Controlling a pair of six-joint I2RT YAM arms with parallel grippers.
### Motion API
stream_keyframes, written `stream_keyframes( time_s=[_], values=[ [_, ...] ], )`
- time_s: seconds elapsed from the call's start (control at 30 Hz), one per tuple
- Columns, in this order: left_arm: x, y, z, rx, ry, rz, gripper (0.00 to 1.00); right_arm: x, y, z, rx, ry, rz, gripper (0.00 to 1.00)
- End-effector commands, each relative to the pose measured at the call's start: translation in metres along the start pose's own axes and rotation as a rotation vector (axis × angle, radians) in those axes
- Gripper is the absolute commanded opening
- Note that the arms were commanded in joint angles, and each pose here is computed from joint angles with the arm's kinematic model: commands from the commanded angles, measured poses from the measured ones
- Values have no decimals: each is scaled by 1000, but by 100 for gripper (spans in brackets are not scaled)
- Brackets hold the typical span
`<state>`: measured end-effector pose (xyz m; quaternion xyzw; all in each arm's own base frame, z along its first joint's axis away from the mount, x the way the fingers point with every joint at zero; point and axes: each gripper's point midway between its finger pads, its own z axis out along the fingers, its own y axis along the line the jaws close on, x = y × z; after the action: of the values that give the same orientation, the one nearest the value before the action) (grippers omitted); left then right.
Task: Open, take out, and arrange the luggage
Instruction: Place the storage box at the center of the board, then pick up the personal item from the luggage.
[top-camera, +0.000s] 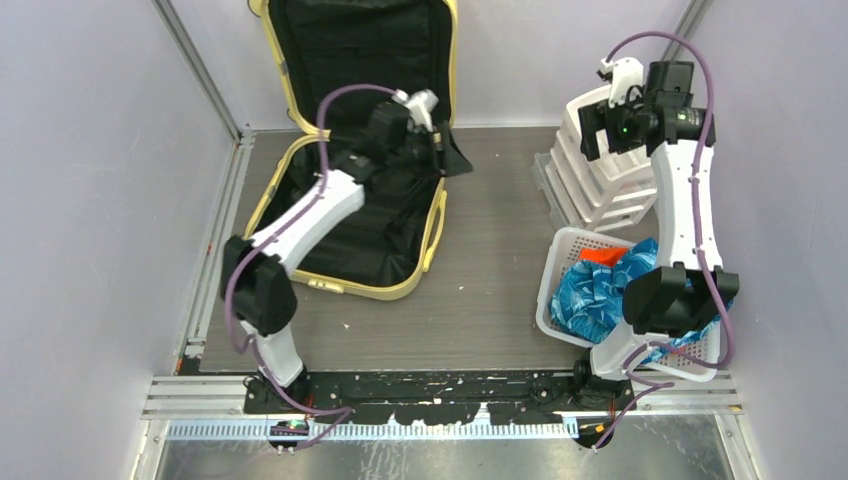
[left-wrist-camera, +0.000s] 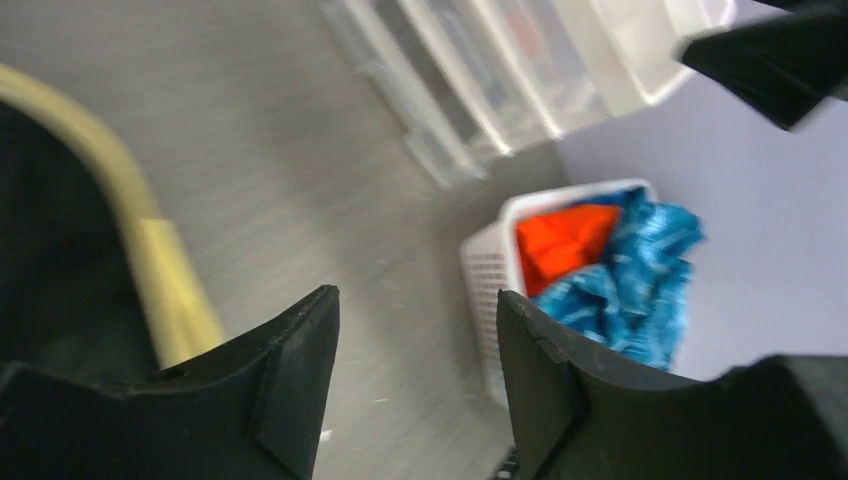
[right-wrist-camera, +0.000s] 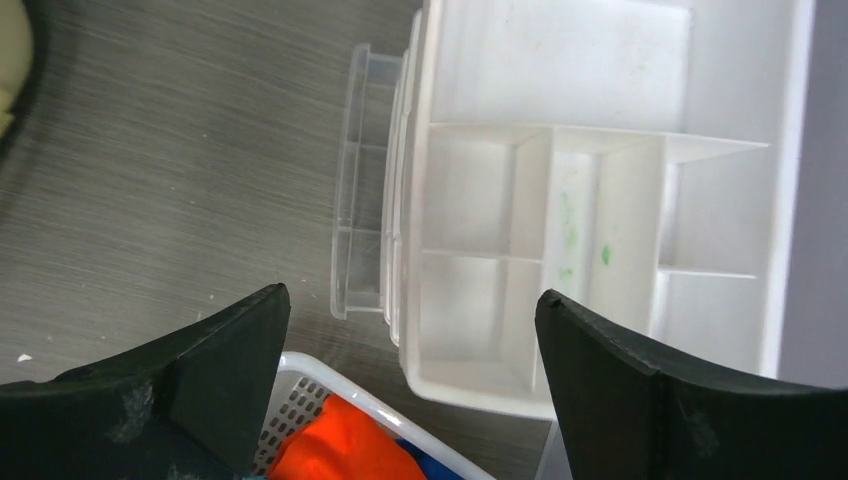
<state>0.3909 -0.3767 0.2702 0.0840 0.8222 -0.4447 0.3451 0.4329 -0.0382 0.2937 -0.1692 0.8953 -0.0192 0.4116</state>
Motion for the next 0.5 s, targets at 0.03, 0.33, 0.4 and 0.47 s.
stream_keyframes(
  time_s=[0.03,0.33,0.4,0.47],
  values=[
    [-38,112,-97,-384,-55,155,71,-37,26,-64,-69,-181,-47,98],
    [-69,255,-152,-682,-280,-230,98,-5,96,-51,-416,-157,79,97],
    [-71,279,-148,-726,-356,-305,87,4,98,-46,-419,-141,87,97],
    [-72,305,-142,-779,-403,-377,73,11,100,-44,-422,-127,89,96]
  ],
)
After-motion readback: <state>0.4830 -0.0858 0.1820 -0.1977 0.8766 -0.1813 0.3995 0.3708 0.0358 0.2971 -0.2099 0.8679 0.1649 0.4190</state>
